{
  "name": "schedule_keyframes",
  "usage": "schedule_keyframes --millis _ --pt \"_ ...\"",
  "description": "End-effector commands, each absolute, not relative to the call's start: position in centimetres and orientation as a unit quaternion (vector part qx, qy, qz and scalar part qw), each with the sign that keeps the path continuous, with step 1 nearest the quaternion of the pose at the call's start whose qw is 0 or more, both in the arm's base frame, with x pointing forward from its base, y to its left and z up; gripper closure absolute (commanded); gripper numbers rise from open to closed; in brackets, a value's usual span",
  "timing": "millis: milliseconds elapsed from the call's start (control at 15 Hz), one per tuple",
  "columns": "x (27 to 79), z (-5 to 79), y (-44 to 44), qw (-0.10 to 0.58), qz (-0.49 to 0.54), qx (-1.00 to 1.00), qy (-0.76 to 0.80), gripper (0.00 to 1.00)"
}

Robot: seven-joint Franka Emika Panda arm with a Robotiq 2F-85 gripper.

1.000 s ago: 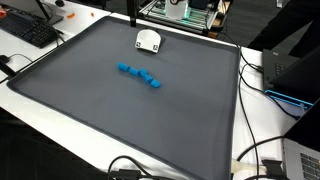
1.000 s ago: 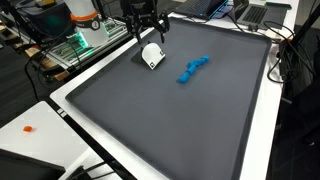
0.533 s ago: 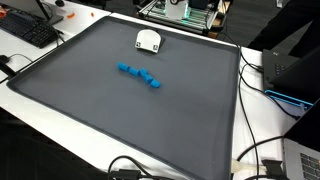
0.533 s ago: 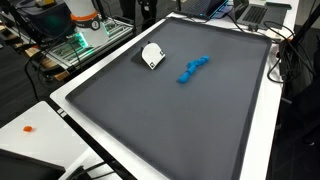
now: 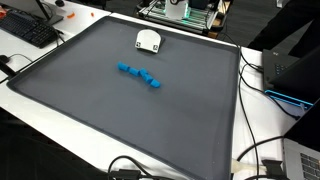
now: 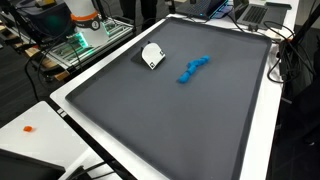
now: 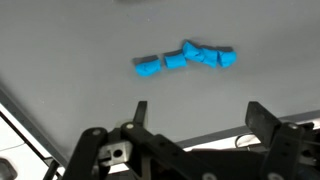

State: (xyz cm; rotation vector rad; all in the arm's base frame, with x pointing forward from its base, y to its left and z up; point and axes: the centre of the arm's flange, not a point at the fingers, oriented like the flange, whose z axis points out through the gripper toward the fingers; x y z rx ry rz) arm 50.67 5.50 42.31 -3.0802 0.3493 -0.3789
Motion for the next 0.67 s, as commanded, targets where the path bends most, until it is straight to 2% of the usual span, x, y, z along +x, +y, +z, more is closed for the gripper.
schedule_keyframes --millis 0,200,267,600 --pt "52.6 41.3 6.2 0.002 -0.093 -0.996 0.015 0.0" --pt "53.1 39.7 6.6 0.0 -0.068 -0.996 -0.056 0.0" --pt "52.3 40.5 6.7 -0.004 -0.09 -0.996 -0.02 0.0" --pt "52.8 39.5 6.9 -0.004 -0.078 -0.996 -0.049 0.0"
